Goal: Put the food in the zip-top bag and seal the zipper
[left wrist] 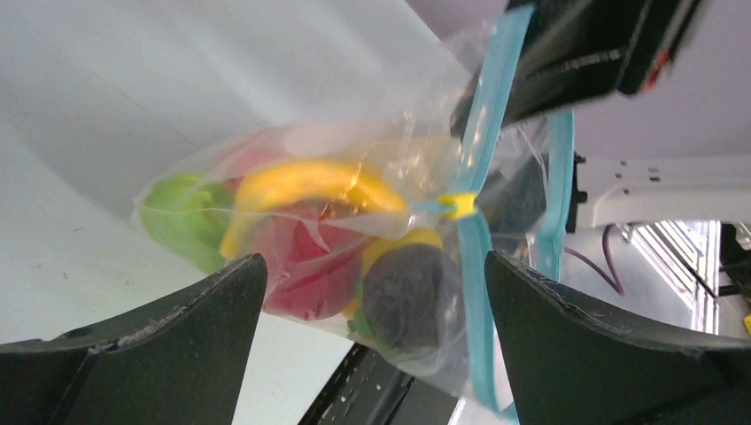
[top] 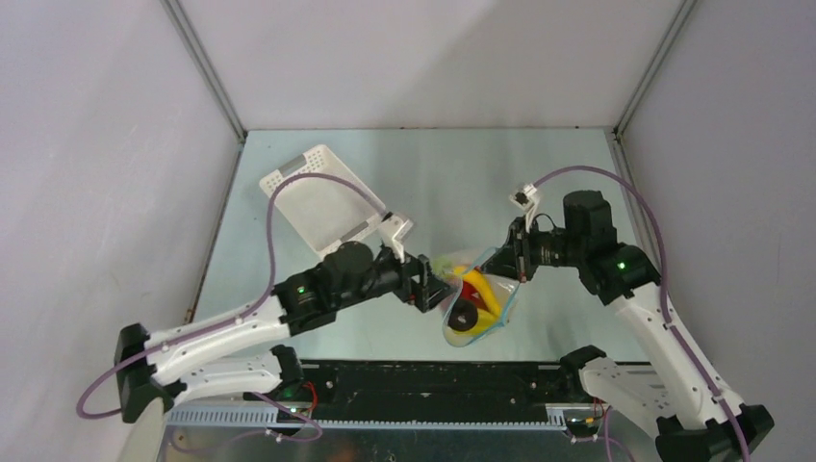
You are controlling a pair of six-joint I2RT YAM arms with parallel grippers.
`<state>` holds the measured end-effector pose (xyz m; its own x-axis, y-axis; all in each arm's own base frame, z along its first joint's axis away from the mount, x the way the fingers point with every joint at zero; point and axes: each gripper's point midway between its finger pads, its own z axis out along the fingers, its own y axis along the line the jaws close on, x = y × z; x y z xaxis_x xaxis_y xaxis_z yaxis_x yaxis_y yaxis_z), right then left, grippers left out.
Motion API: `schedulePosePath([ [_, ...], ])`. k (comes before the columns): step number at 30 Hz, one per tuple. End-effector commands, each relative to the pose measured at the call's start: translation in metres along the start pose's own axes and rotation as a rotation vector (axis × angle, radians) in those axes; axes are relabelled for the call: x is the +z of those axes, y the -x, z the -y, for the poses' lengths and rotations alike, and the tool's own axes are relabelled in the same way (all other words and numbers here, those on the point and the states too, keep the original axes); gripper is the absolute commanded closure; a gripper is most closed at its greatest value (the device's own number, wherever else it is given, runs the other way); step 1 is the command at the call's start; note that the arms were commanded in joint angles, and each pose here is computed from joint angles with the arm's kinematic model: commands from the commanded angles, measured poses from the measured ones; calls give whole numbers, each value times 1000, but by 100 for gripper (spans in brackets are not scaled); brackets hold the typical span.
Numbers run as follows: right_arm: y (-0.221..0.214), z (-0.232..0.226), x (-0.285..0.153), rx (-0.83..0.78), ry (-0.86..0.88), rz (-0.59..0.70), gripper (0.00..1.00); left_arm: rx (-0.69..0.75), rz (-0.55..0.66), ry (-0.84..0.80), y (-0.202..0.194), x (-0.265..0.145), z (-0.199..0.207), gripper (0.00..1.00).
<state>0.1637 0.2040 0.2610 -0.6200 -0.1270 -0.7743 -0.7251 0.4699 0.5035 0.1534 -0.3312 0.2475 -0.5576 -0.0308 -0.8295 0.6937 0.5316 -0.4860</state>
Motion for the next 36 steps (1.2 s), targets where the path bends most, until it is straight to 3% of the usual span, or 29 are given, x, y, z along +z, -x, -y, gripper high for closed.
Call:
schedulePosePath([
  [1,25,-32,-2,-155,225,13,100,56,81,-121,5,-32,13,0],
  [4,25,-37,4,-144,334,-38,100,135,103,-200,0,-52,20,0],
  [10,16,-46,-1,-179,440,-109,100,270,142,-136,-8,-53,-9,0],
  [15,15,-42,3,-145,427,-127,100,421,57,-323,-12,-39,18,0],
  [20,12,-40,11,-84,492,-155,100,576,6,-314,-10,-15,12,0],
  [24,9,-35,16,-52,484,-179,100,619,-50,-374,-11,-1,21,4],
  [28,9,-33,18,-42,466,-186,100,638,-124,-419,-22,13,22,17],
  [32,9,-27,21,-14,438,-194,100,628,-202,-473,-37,18,25,46],
  [36,8,-18,26,17,399,-209,100,600,-221,-501,-43,20,28,67],
])
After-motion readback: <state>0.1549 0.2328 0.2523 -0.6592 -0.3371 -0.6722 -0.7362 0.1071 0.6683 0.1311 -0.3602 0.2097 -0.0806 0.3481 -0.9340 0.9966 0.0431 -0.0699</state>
